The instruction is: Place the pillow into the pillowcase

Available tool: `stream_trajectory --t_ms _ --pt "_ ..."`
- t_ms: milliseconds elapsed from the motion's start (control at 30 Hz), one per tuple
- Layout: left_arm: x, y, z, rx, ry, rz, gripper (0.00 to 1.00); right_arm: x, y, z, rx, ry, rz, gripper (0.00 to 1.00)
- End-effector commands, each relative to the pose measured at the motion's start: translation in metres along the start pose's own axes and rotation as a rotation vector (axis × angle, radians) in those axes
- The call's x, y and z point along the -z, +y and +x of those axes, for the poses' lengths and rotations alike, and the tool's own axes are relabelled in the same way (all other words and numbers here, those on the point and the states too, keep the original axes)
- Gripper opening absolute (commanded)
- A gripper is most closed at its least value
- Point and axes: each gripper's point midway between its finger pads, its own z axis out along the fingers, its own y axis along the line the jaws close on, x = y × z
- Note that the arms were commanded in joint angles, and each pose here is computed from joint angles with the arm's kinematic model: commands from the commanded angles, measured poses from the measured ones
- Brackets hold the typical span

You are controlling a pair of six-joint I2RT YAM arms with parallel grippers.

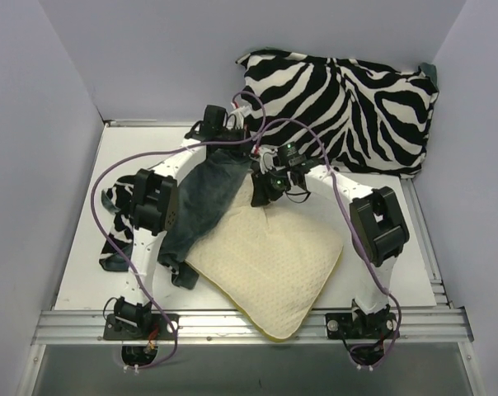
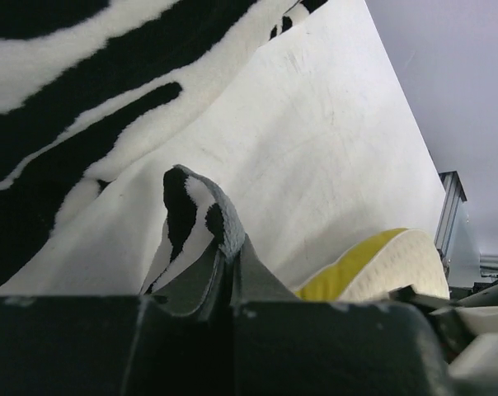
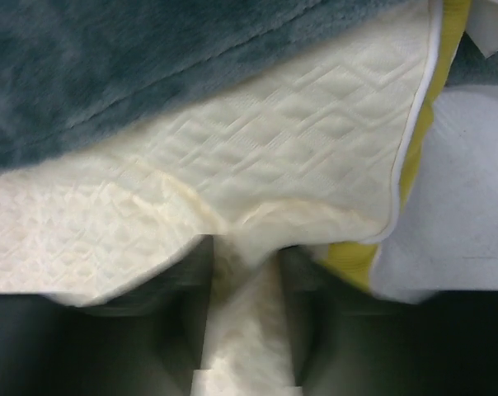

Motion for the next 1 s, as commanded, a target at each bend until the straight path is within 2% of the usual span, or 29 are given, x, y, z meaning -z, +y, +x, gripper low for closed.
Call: stream_trajectory --t_ms 0,100,133,233,267,300,333,367,433,500,533,600,633,700,733,800,900,967 --pt "0.035 -0.016 -0.03 -0.025 -0.06 0.054 0.02 0.051 0.02 -0.048 0.041 -0.149 -0.025 0.46" --pt "0.059 -0.024 -0.031 -0.069 -0.046 0.076 0.07 0.081 -0.008 -0.042 -0.078 -0.188 0.059 0.76" --pt "0.061 -0.024 -0.028 -0.099 -0.039 0.074 0.08 0.089 -0.026 -0.04 -0.113 -0.201 0.1 0.79" --pt "0.068 -0.028 -0.013 -0.1 0.002 0.093 0.14 0.082 -0.049 -0.039 -0.239 -0.206 0.078 0.79" --pt "0.068 -0.029 -0.01 -0.1 0.006 0.093 0.16 0.072 -0.054 -0.037 -0.346 -0.204 0.027 0.74" --pt "0.068 -0.028 -0.005 -0.092 0.013 0.091 0.22 0.068 -0.059 -0.051 -0.348 -0.244 0.016 0.72" --pt "0.068 -0.026 -0.004 -0.097 0.017 0.087 0.41 0.064 -0.061 -0.055 -0.369 -0.257 0.009 0.71" --pt "0.069 -0.024 -0.003 -0.095 0.025 0.071 0.5 0.053 -0.066 -0.054 -0.385 -0.253 0.003 0.71" --pt "0.077 -0.021 -0.014 -0.142 -0.001 0.022 0.62 0.052 -0.079 -0.078 -0.358 -0.325 0.035 0.71" --pt "0.093 -0.025 -0.027 -0.176 -0.029 -0.007 0.68 0.045 -0.095 -0.088 -0.34 -0.338 0.068 0.73" --pt "0.1 -0.027 -0.032 -0.212 -0.035 -0.024 0.71 0.051 -0.099 -0.109 -0.303 -0.373 0.078 0.74" --pt "0.116 -0.042 -0.039 -0.288 -0.039 -0.014 0.73 0.039 -0.115 -0.108 -0.286 -0.35 0.093 0.78" --pt "0.12 -0.046 -0.038 -0.429 -0.021 -0.007 0.74 0.043 -0.118 -0.127 -0.249 -0.379 0.098 0.8" --pt "0.127 -0.068 -0.023 -0.546 0.055 0.006 0.74 0.027 -0.128 -0.128 -0.245 -0.365 0.099 0.82" --pt "0.129 -0.069 -0.018 -0.681 0.084 0.015 0.74 0.023 -0.13 -0.132 -0.237 -0.369 0.1 0.83" --pt "0.133 -0.075 0.003 -0.746 0.149 0.029 0.74 0.018 -0.135 -0.144 -0.222 -0.391 0.1 0.83" --pt "0.132 -0.075 0.028 -0.951 0.222 0.082 0.75 0.007 -0.131 -0.153 -0.147 -0.41 0.093 0.84" --pt "0.13 -0.077 0.043 -1.021 0.272 0.11 0.75 -0.002 -0.123 -0.153 -0.074 -0.398 0.072 0.84"
